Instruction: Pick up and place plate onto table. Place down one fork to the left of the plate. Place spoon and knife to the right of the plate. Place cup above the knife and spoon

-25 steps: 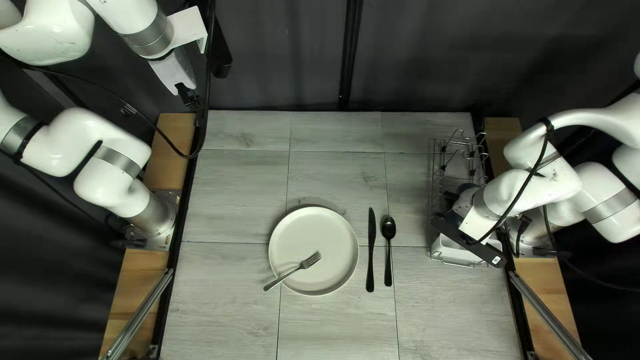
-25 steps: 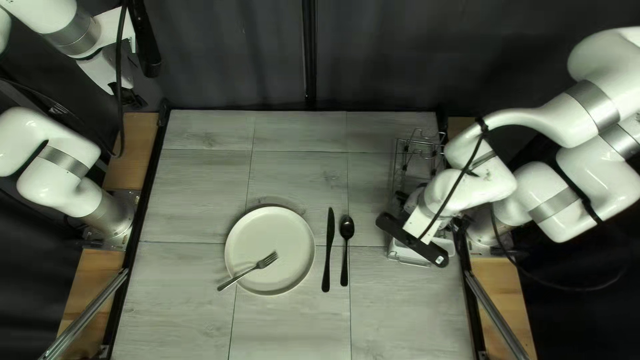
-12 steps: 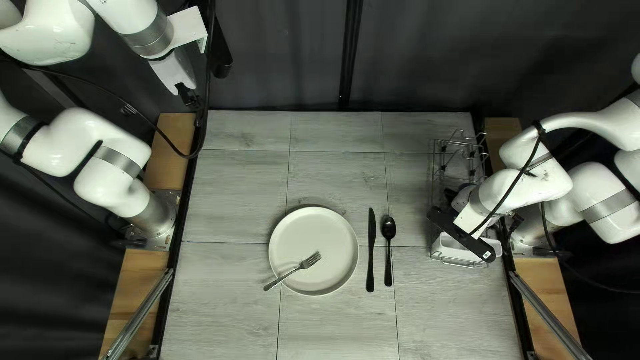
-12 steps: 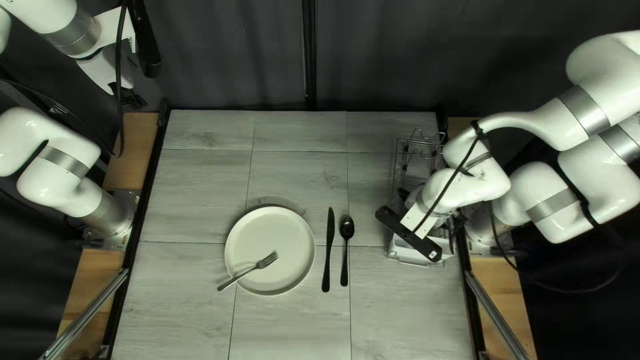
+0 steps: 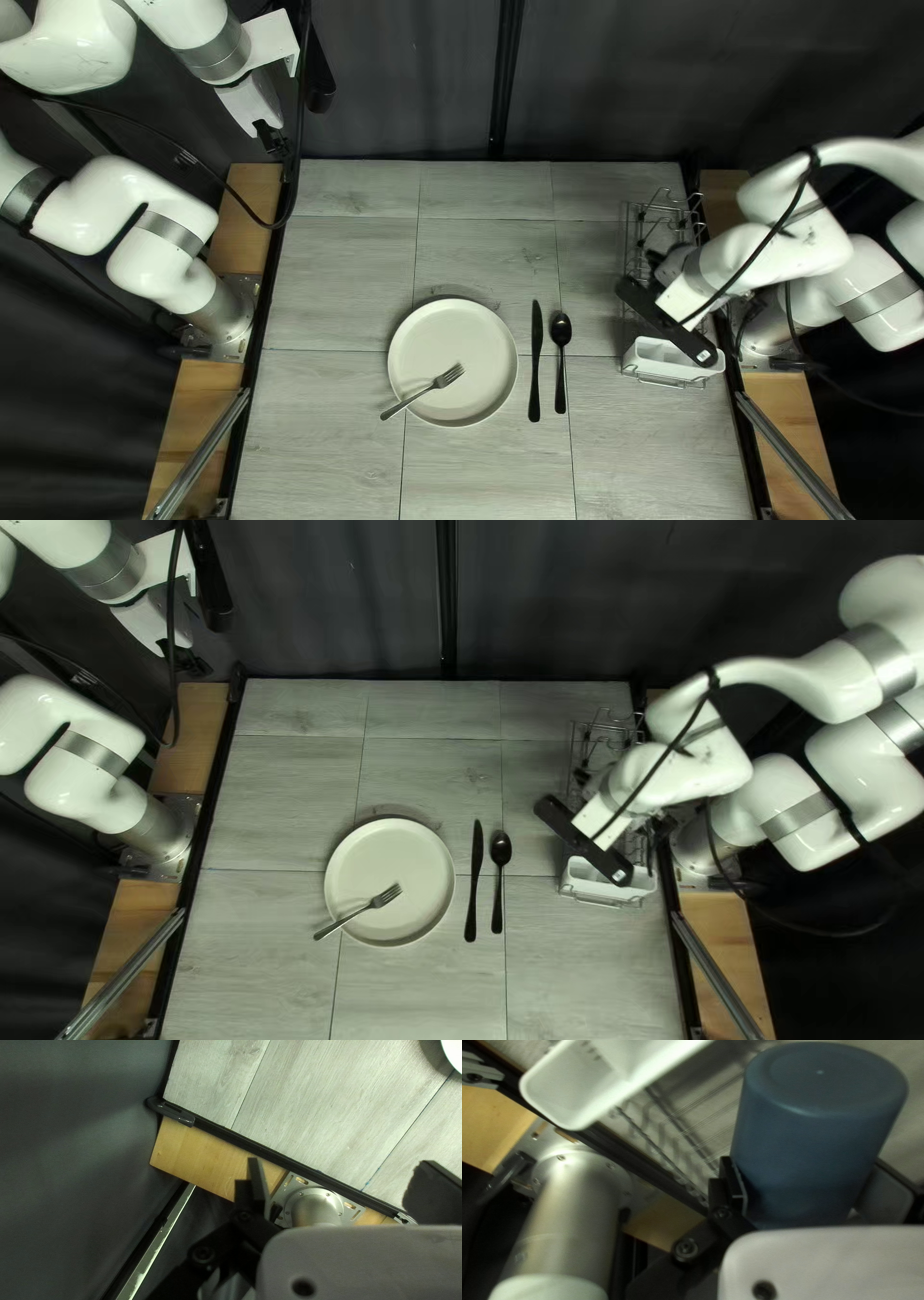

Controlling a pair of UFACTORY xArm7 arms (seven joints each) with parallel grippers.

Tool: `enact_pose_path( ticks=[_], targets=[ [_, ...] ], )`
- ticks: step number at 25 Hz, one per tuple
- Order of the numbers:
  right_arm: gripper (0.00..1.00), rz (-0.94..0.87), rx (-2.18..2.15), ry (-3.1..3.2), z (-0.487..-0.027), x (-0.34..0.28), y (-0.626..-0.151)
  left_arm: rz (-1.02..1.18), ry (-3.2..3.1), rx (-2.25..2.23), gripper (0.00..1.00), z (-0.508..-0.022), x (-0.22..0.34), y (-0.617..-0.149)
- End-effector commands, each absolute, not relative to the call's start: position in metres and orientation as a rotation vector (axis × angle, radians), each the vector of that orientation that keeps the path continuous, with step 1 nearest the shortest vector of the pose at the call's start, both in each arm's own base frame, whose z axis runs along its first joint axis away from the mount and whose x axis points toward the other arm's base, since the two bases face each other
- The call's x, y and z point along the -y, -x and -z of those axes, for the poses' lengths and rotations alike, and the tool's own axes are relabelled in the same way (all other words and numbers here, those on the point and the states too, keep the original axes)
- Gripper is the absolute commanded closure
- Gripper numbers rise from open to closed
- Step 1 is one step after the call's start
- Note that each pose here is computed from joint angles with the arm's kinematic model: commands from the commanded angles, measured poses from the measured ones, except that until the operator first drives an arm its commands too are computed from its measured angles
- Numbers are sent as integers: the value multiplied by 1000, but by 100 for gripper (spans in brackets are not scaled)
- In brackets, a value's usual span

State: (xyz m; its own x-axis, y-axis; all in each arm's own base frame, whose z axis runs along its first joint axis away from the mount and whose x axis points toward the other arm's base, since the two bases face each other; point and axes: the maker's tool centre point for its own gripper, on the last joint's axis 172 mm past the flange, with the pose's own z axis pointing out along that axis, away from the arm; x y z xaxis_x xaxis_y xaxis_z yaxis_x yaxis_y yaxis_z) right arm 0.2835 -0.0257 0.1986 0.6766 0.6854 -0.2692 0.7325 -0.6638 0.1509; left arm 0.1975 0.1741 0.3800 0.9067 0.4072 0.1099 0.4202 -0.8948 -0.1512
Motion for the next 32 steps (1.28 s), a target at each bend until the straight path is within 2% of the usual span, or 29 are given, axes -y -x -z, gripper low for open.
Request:
enact_pose_path(
  ticks=[1,8,12,20,32],
  targets=[
    [100,298,-1173,-2564,-207,19,-344,112,2899,634,0,-380,-174,-197],
    [100,270,-1263,-2499,-172,28,-425,112,2899,634,0,-380,-174,-197],
    [100,242,-1275,-2510,-157,39,-449,112,2899,634,0,-380,-174,-197],
    [100,192,-1236,-2518,-142,-15,-503,112,2899,634,0,-380,-174,-197],
    [100,97,-1206,-2539,-117,-58,-584,112,2899,634,0,-380,-174,-197]
  ],
)
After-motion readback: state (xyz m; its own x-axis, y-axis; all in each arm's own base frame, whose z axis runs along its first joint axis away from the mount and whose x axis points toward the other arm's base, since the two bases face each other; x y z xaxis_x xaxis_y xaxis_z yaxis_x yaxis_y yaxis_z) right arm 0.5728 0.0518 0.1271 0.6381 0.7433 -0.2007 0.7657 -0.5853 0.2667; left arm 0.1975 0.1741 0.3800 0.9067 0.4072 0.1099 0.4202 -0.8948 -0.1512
